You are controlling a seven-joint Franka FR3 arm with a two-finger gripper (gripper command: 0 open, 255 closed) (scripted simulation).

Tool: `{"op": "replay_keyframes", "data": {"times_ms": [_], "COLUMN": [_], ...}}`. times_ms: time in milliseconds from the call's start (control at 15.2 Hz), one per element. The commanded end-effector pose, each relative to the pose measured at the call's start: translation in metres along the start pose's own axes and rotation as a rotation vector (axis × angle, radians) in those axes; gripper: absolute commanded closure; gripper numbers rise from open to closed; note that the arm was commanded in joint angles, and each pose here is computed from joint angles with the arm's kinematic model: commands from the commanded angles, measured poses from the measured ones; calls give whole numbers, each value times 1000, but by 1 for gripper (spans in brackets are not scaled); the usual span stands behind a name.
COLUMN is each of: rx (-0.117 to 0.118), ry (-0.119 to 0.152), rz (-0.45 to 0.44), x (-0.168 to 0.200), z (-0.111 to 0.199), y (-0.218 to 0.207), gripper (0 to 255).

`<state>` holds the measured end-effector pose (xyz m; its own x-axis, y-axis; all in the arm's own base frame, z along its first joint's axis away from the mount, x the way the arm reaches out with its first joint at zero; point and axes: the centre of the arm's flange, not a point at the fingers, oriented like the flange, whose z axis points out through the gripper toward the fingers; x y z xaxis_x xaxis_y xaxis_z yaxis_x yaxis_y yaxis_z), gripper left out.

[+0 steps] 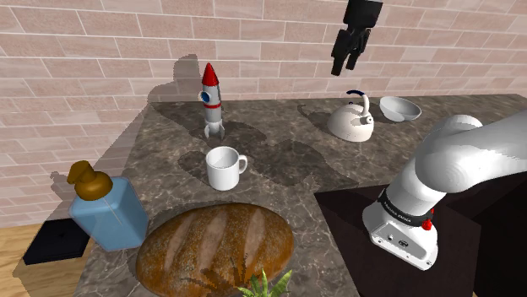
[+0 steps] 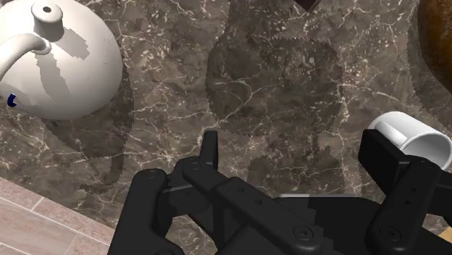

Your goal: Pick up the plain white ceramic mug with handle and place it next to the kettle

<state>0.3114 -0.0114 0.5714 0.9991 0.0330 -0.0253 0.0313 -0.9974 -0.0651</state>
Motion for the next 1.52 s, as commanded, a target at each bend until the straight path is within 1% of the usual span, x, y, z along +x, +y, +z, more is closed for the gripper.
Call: {"op": "replay_keyframes", "data": {"times_ms": [0,1452], "rx": [0,-49], "ry": [0,38], "rz": [0,-1], "x": [0,101], "z": [0,162], "y": [0,-223], "gripper": [0,0]}}
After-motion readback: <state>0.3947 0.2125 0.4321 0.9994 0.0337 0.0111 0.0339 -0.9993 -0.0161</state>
